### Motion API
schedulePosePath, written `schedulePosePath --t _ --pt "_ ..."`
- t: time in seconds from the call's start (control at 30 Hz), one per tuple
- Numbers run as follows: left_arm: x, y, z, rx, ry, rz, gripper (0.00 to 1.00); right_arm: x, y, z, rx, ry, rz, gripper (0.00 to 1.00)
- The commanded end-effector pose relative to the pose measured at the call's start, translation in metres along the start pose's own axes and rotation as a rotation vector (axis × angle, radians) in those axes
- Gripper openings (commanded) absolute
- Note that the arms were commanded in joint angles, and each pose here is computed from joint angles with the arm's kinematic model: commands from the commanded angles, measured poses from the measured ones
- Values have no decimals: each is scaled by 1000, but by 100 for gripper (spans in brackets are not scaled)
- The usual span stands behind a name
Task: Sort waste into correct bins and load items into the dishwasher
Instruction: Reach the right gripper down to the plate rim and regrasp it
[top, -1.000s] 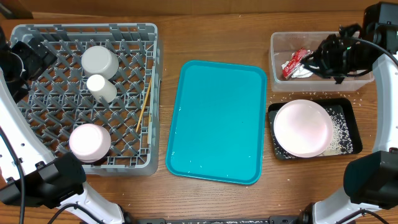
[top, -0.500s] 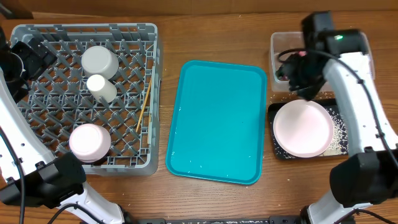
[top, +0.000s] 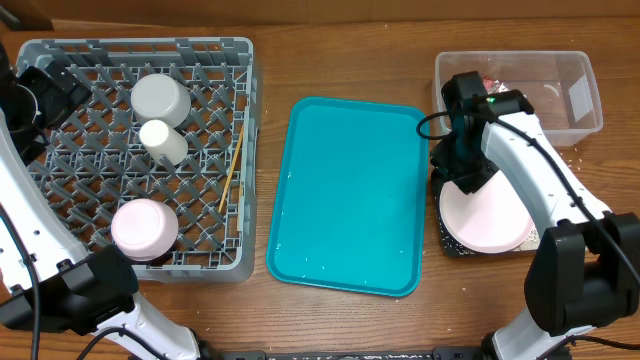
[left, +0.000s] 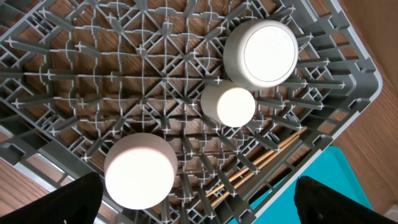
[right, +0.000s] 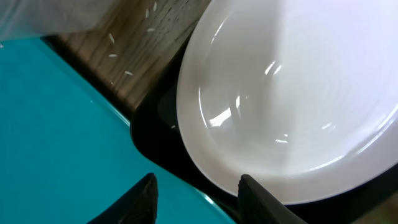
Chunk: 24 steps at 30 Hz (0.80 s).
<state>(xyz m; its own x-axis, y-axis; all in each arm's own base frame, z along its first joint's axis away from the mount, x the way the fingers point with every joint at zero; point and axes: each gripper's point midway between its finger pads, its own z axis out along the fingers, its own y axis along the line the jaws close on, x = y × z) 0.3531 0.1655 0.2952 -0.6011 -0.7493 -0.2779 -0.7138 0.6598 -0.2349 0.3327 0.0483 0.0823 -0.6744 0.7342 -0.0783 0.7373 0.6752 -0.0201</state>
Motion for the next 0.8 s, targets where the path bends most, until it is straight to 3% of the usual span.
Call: schedulePosePath --t 0.0,0.77 --pt "0 -1 1 3 3 -10 100 -2 2 2 -30 -23 -58 44" --pt "0 -1 1 3 3 -10 100 2 -7 38 -8 -36 -51 40"
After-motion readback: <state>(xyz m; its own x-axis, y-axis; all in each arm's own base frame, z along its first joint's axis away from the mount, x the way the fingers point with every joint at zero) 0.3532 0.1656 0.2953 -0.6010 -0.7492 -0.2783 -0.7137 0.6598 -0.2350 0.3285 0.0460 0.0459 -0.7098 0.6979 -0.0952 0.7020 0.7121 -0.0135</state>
